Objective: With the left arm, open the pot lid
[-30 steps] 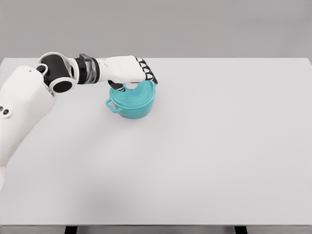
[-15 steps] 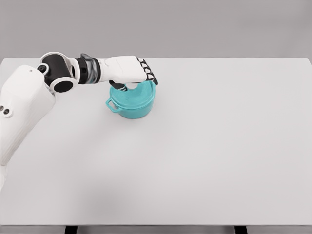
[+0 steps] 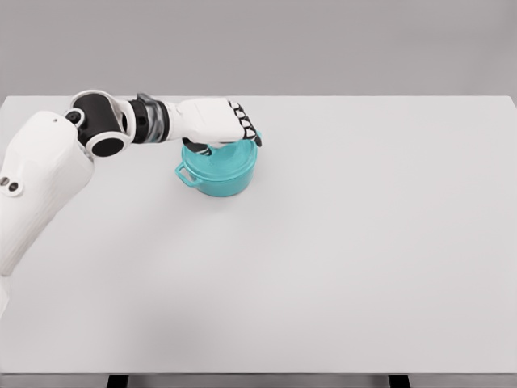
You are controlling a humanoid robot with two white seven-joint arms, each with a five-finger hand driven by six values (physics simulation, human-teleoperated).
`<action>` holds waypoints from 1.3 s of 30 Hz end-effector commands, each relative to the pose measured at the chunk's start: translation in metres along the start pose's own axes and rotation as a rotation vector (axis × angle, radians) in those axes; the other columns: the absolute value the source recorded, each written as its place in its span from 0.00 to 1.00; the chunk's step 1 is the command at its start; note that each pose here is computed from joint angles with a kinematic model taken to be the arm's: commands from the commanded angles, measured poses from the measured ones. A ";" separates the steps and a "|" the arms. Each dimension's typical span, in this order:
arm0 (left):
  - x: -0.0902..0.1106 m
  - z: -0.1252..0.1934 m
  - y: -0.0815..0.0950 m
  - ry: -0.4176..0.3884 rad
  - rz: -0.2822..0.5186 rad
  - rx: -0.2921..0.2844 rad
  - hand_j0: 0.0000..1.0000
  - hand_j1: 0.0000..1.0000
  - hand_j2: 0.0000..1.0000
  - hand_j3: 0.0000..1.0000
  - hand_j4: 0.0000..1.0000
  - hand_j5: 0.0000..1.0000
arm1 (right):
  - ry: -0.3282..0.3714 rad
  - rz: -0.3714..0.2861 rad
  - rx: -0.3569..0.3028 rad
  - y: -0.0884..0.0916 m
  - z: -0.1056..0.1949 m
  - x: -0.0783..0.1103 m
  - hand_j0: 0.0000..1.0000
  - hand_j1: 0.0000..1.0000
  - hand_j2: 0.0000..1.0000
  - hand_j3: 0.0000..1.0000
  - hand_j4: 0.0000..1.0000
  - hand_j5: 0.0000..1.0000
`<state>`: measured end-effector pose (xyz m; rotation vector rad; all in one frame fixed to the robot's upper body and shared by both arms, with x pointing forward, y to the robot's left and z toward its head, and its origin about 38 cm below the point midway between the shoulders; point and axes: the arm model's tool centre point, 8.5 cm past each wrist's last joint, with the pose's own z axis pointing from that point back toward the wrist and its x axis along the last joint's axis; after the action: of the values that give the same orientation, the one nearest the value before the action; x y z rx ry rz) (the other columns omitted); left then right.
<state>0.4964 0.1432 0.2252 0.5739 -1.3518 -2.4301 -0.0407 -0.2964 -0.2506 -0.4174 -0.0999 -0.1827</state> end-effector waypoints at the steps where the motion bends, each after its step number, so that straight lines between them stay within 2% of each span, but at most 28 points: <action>1: -0.003 0.003 -0.002 0.008 0.003 -0.004 0.86 0.86 0.86 0.86 0.86 0.86 | 0.000 0.000 0.000 0.000 0.000 0.000 1.00 1.00 1.00 1.00 1.00 1.00; 7: -0.004 0.005 -0.004 0.012 0.003 -0.008 0.86 0.86 0.86 0.86 0.86 0.86 | 0.000 -0.002 0.000 0.000 0.000 0.000 1.00 1.00 1.00 1.00 1.00 1.00; 12: -0.004 0.005 -0.004 0.012 0.005 -0.008 0.80 0.80 0.80 0.80 0.80 0.80 | 0.000 -0.002 0.000 0.000 0.000 0.000 1.00 1.00 1.00 1.00 1.00 1.00; 24: -0.005 0.004 -0.005 0.014 0.009 -0.012 0.75 0.75 0.75 0.75 0.75 0.75 | 0.000 0.000 0.000 0.000 0.000 0.000 1.00 1.00 1.00 1.00 1.00 1.00; 30: -0.005 0.004 -0.005 0.013 0.010 -0.011 0.68 0.68 0.68 0.68 0.68 0.68 | 0.000 -0.002 0.000 0.000 0.000 0.000 1.00 1.00 1.00 1.00 1.00 1.00; 39: -0.003 0.003 -0.007 0.007 0.008 -0.019 0.63 0.63 0.63 0.63 0.63 0.63 | 0.000 -0.002 0.000 0.000 0.000 0.000 1.00 1.00 1.00 1.00 1.00 1.00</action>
<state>0.4969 0.1499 0.2202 0.5703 -1.3230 -2.4339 -0.0407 -0.2964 -0.2506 -0.4174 -0.0999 -0.1827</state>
